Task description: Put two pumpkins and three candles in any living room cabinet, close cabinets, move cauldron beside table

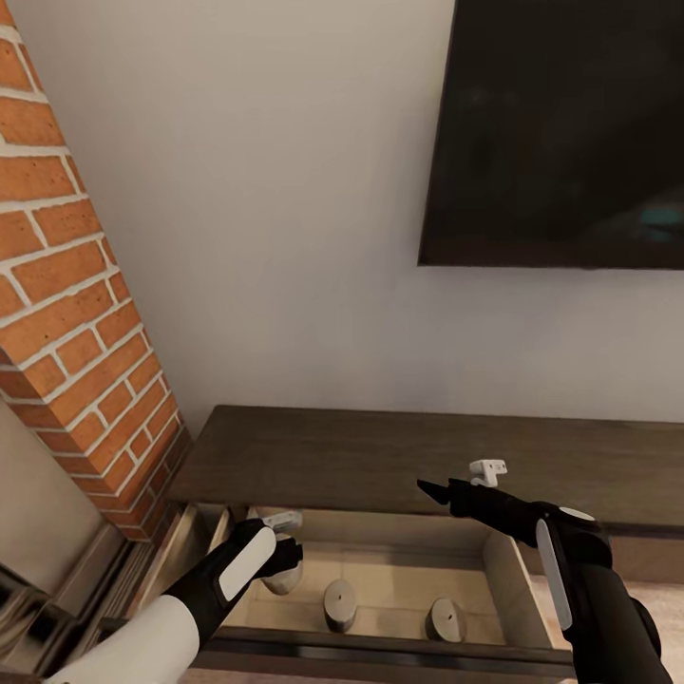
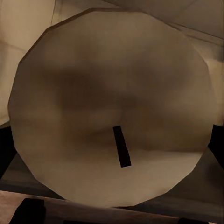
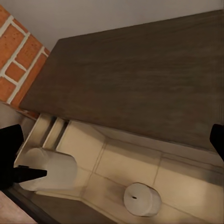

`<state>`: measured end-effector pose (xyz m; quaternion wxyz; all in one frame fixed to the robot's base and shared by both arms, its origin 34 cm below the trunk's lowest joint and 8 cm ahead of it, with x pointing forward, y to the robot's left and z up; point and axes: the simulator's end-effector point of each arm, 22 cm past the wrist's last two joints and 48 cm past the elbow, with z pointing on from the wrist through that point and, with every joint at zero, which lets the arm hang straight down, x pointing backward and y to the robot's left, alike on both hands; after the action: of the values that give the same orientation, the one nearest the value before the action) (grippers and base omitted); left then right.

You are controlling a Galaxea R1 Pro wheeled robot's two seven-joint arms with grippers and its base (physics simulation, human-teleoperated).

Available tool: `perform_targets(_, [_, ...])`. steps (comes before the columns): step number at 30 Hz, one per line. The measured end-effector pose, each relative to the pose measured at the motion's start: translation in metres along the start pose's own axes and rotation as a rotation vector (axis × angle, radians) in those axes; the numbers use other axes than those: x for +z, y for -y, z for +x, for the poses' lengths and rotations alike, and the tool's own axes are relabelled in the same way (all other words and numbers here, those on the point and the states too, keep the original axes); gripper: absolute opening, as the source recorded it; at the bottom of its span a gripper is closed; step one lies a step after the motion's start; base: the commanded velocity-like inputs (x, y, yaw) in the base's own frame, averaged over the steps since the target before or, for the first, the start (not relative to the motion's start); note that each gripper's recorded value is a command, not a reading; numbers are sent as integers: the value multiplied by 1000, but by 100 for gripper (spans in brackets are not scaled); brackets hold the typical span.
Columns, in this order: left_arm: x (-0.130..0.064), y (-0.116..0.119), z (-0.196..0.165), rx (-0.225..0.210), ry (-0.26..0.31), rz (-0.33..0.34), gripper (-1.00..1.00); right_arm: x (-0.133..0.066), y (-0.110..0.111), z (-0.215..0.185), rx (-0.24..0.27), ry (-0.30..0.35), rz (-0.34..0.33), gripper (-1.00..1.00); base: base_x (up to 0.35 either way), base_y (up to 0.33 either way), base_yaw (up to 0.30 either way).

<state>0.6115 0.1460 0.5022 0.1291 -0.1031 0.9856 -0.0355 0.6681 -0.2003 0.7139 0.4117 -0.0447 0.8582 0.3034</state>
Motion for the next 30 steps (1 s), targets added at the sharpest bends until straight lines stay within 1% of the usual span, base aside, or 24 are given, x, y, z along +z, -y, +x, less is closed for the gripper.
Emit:
perform_targets(6, [12,-5,6,0,-5,-7,-100,5,5,10,2,1,-1,100,0,0,0])
perform_targets(30, [57,-9,26,0,-4,-4,-100,23,26,51,2,1,0,100,0,0,0])
